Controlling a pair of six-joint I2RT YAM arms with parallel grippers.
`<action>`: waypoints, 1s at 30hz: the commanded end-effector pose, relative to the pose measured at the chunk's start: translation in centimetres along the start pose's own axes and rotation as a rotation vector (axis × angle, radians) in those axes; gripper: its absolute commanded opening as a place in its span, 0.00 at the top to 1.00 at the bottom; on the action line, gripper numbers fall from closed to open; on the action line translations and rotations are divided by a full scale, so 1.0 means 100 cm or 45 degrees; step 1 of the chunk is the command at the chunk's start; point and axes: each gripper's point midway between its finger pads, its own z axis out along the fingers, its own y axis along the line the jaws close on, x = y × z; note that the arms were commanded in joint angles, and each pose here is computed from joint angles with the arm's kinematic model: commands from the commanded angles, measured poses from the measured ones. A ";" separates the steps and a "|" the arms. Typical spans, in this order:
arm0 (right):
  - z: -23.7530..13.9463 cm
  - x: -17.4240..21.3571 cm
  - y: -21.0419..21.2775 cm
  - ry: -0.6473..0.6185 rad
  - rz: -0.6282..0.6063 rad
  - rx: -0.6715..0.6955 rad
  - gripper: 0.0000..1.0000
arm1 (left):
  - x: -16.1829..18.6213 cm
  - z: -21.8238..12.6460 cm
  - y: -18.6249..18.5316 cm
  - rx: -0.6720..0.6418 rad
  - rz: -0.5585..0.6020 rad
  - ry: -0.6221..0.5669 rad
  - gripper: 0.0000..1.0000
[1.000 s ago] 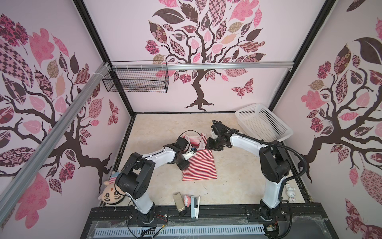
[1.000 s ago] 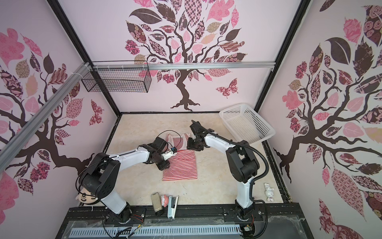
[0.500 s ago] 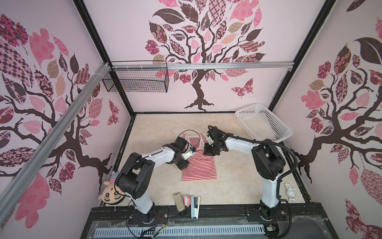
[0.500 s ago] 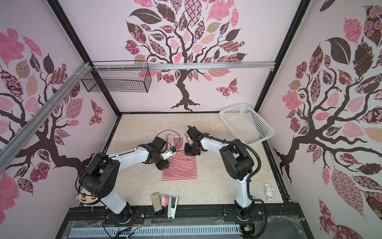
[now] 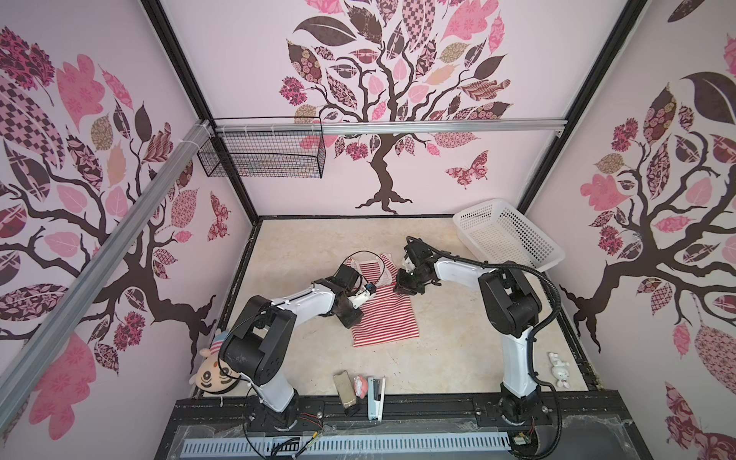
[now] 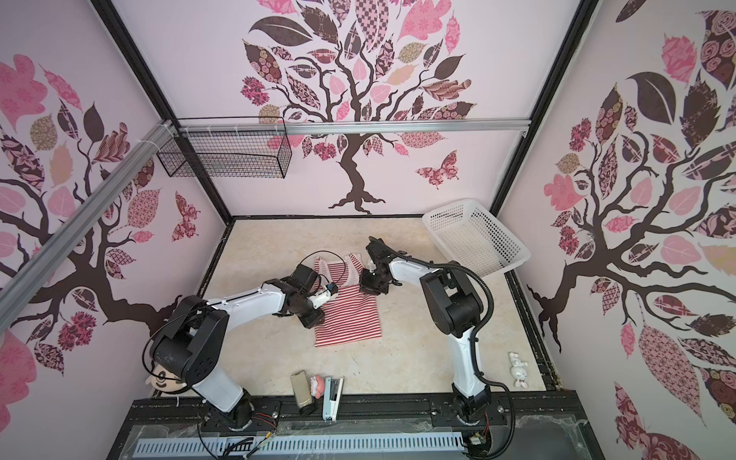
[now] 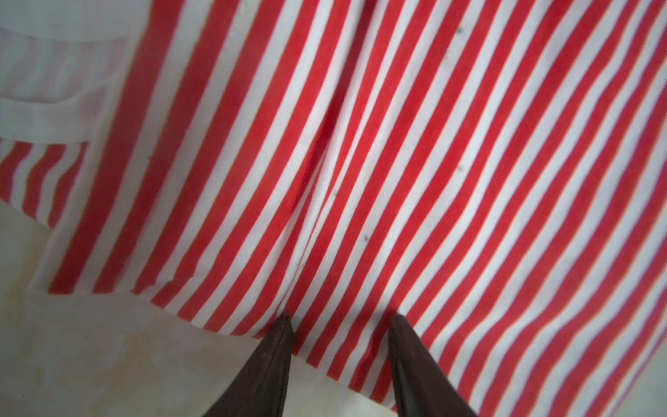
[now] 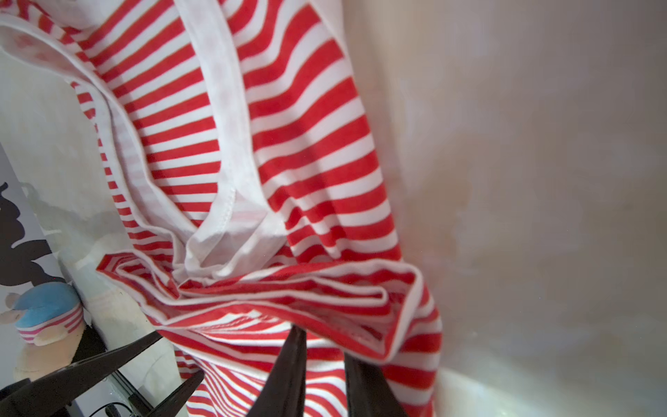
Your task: Fold and stack the tank tops
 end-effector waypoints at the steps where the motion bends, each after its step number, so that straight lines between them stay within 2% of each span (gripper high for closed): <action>1: -0.010 0.001 0.004 -0.024 -0.004 -0.016 0.71 | 0.022 0.005 0.003 -0.031 -0.008 0.100 0.53; 4: -0.032 0.010 0.018 -0.064 -0.069 -0.066 0.54 | 0.015 -0.008 0.003 -0.031 -0.021 0.051 0.52; 7: -0.052 0.020 0.029 -0.095 -0.109 -0.125 0.47 | 0.001 -0.028 0.000 -0.024 -0.030 -0.041 0.51; 12: -0.083 0.039 0.029 -0.144 -0.115 -0.151 0.46 | -0.017 -0.059 0.000 -0.031 -0.042 -0.134 0.50; 15: -0.079 0.058 0.026 -0.105 -0.106 -0.146 0.46 | -0.019 -0.063 -0.002 -0.027 -0.041 -0.153 0.50; 21: -0.058 0.095 0.018 -0.026 -0.102 -0.117 0.47 | -0.029 -0.046 0.006 -0.034 -0.041 -0.166 0.50; 30: -0.044 0.123 -0.006 0.021 -0.055 -0.083 0.50 | -0.053 -0.019 0.036 -0.083 -0.069 -0.150 0.51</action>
